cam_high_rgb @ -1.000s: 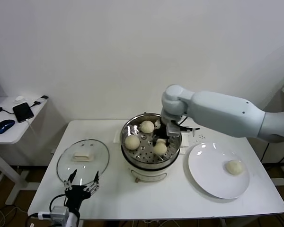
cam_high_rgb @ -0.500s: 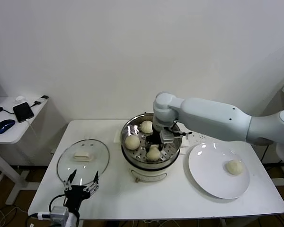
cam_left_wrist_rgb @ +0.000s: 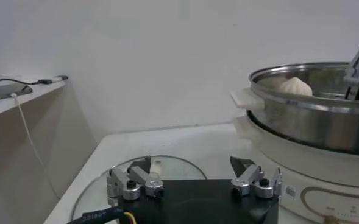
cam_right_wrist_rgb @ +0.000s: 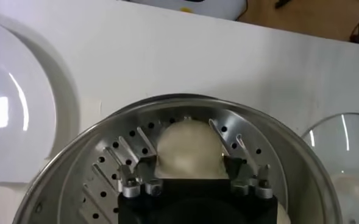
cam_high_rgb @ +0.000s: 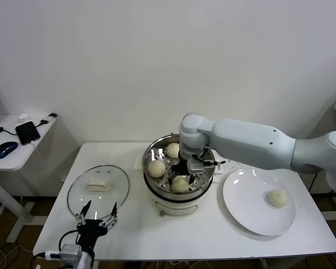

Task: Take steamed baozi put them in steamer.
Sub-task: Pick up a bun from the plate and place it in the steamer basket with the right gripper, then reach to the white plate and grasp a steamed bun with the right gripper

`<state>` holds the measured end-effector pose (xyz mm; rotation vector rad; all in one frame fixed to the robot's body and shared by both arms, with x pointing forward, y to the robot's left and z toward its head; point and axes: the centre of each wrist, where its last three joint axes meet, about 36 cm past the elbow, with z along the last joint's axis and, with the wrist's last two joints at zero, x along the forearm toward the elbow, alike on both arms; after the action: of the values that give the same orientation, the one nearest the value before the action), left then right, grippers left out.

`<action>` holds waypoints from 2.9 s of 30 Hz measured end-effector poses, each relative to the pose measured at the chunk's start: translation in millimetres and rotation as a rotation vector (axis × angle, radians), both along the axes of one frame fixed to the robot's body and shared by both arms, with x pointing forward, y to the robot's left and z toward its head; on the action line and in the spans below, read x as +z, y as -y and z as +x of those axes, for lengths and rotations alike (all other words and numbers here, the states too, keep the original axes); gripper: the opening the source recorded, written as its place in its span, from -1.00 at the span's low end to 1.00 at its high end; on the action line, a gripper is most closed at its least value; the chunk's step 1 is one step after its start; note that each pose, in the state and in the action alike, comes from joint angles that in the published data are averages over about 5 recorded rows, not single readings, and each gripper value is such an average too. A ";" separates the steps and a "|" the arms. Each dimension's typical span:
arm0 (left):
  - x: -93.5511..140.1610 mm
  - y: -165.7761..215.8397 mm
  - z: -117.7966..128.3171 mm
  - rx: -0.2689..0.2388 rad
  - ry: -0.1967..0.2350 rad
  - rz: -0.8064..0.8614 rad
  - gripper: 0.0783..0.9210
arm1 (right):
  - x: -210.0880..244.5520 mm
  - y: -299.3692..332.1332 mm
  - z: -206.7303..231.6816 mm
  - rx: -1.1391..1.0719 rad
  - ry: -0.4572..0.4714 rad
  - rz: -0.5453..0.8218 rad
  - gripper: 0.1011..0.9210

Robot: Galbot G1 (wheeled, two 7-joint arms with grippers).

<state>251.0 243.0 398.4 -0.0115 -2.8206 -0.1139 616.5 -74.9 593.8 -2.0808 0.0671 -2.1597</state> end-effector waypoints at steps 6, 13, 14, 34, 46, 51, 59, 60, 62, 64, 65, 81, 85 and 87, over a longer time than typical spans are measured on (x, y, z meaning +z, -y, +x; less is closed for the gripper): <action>0.5 3.0 -0.1 -0.008 0.002 -0.005 0.77 | 31.9 14.6 -0.2 -0.122 0.029 0.045 0.76; 1.6 2.3 0.5 -0.010 0.003 -0.007 0.77 | 87.6 60.9 0.8 -0.464 0.071 0.130 0.76; 1.8 1.8 0.3 -0.010 0.002 -0.009 0.77 | 93.8 71.5 1.6 -0.532 0.068 0.141 0.76; 5.0 -1.7 -5.2 -0.013 -0.019 -0.046 0.77 | 59.2 296.2 4.7 -1.420 -0.045 0.162 0.76; 7.5 -5.8 -12.2 -0.007 -0.024 -0.042 0.77 | -30.0 363.2 9.3 -1.549 -0.111 0.067 0.76; 6.2 -6.9 -11.1 -0.005 -0.028 -0.041 0.77 | -55.5 377.2 3.5 -1.578 -0.134 0.020 0.76; 1.8 -9.2 -10.0 0.002 -0.039 -0.038 0.77 | -87.5 390.7 2.6 -1.602 -0.128 -0.005 0.76; 1.4 -9.7 -10.0 0.003 -0.040 -0.038 0.77 | -91.0 391.7 2.5 -1.604 -0.128 -0.009 0.76; 0.8 -10.5 -9.7 0.005 -0.042 -0.037 0.77 | -97.0 393.2 2.4 -1.607 -0.128 -0.017 0.76; 0.4 -11.0 -9.3 0.007 -0.043 -0.037 0.77 | -101.9 394.6 2.3 -1.609 -0.128 -0.026 0.76; 0.2 -11.1 -9.1 0.007 -0.044 -0.037 0.77 | -103.9 395.2 2.3 -1.609 -0.128 -0.029 0.76; -2.6 -12.5 -9.4 0.003 -0.052 -0.038 0.77 | -128.1 400.0 2.4 -1.624 -0.121 -0.064 0.76; -3.2 -12.3 -9.3 0.002 -0.053 -0.039 0.77 | -131.0 398.0 4.2 -1.623 -0.114 -0.065 0.76; -3.6 -12.5 -9.4 0.002 -0.054 -0.039 0.77 | -132.3 397.2 4.7 -1.623 -0.113 -0.069 0.76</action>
<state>241.7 255.5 394.8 -0.0203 -2.7685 -0.0570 621.2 -472.0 461.5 -2.3881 2.3930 -2.4500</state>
